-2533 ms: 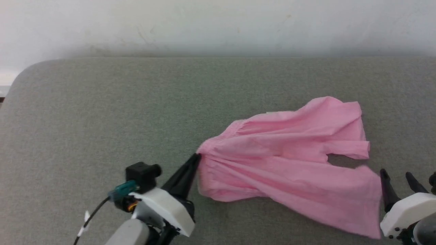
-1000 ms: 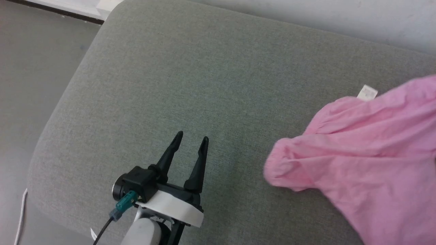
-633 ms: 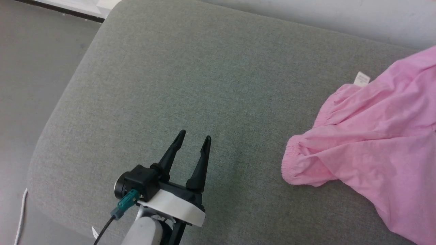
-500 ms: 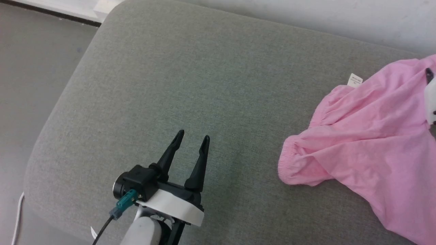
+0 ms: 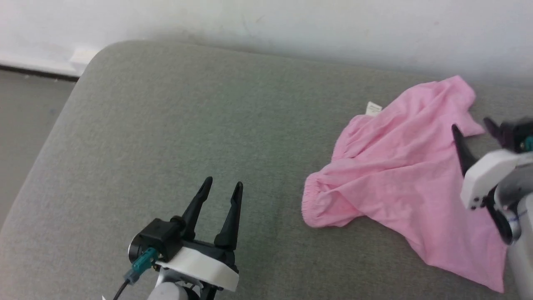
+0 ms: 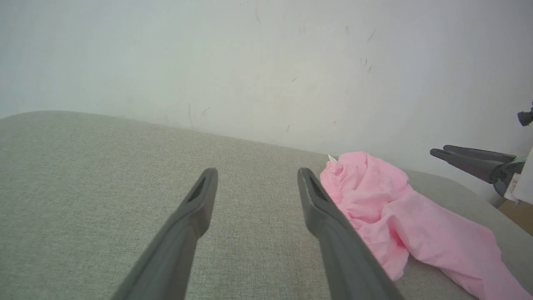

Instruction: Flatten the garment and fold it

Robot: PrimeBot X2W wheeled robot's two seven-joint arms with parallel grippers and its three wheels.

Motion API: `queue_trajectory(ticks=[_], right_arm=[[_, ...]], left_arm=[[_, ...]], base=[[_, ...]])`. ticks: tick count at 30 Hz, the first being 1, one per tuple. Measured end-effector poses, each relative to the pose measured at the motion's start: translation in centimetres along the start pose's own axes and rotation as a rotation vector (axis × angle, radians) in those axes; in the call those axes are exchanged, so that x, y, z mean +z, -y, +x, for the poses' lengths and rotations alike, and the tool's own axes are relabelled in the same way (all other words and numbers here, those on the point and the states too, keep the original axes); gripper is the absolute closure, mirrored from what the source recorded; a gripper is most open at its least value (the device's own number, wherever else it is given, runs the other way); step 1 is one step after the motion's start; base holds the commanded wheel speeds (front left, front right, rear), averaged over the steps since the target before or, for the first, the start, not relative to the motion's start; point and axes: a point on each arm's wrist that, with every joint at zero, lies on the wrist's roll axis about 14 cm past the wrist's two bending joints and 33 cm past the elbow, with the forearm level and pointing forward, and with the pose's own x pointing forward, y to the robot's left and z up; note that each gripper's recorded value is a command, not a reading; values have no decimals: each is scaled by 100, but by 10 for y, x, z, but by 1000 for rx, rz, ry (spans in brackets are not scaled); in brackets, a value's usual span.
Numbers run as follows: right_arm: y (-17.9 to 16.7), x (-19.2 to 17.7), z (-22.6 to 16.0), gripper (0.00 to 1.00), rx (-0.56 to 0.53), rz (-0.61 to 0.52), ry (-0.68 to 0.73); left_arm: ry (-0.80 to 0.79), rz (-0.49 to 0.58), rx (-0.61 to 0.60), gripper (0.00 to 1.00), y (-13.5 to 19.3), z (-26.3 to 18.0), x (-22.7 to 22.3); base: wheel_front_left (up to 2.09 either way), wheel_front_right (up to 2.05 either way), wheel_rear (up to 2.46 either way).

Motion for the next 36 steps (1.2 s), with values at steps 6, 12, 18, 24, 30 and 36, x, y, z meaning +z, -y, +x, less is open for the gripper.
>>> queue_trajectory(ticks=[6, 12, 18, 24, 30, 36], right_arm=[[-3, -22, -64, 0, -14, 90, -9], [-12, -88, -132, 0, -31, 159, -282], [0, -120, -163, 0, -106, 198, -481], [-13, -133, -164, 0, -97, 246, -576], [-7, -131, -167, 100, -118, 263, -578], [30, -114, -179, 100, -229, 343, -513]], left_arm=[[23, -11, -46, 0, 15, 3, 6], [24, -18, -97, 0, 31, 7, 6], [2, -19, -119, 0, 38, 11, -2], [-13, -18, -108, 0, 34, 12, -7], [-20, -15, -102, 0, 31, 12, -9], [-21, -16, -127, 0, 39, 13, -10]], base=[[0, 0, 0], [0, 0, 0], [0, 0, 0], [0, 0, 0], [0, 0, 0], [0, 0, 0]])
